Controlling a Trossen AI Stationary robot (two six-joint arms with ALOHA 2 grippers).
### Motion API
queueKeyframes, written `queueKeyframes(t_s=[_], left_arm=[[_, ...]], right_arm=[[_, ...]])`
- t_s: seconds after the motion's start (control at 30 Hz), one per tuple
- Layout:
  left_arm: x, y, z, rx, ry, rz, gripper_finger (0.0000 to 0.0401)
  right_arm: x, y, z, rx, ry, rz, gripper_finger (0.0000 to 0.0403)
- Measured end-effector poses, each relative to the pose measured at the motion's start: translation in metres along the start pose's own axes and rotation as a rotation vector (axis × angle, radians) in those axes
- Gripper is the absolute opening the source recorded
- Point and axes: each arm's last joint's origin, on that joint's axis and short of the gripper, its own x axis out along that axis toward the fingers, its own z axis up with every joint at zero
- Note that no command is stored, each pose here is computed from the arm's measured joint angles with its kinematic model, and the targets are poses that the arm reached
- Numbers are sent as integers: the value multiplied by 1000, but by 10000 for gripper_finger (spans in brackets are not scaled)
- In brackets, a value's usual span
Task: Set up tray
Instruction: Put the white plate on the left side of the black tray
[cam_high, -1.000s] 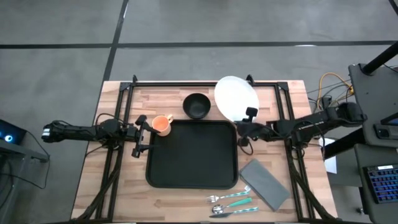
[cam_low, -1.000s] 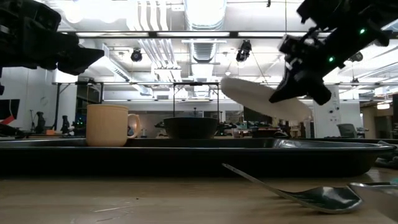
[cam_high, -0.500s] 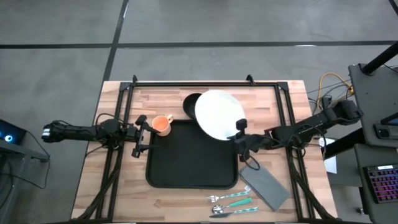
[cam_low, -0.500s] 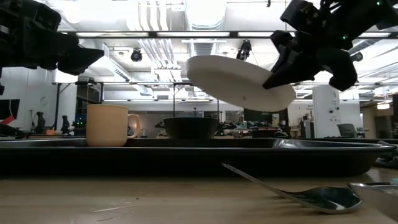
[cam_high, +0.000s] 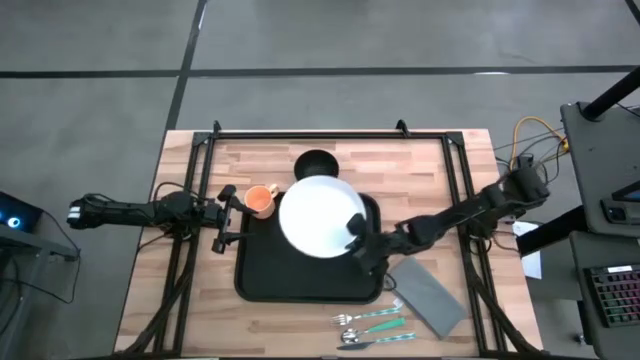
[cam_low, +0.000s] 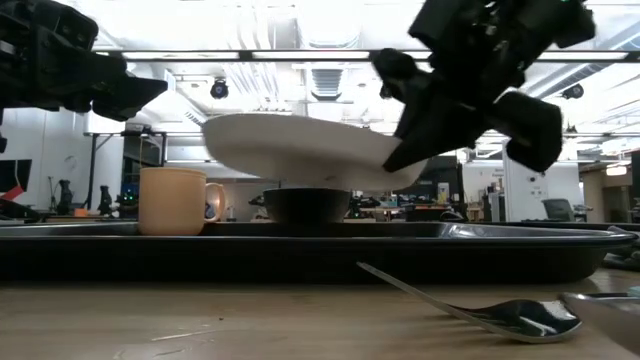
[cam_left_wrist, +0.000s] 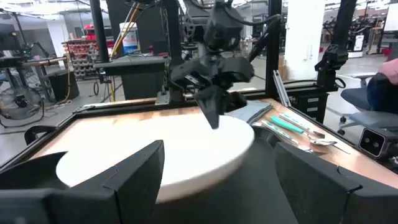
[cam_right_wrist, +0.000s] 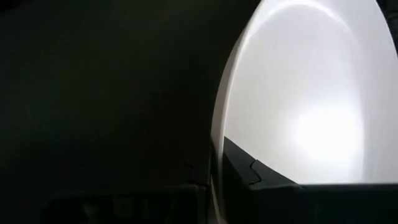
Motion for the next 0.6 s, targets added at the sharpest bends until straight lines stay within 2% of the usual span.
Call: queueKeyframes(t_s=[0.3,0.6], left_arm=[[0,0,0,0,0,0,280],[0,0,0,0,1,0,280]], right_arm=[[27,0,37,-133,-32,72,8],[33,-7,61,-198,-120,131,8]])
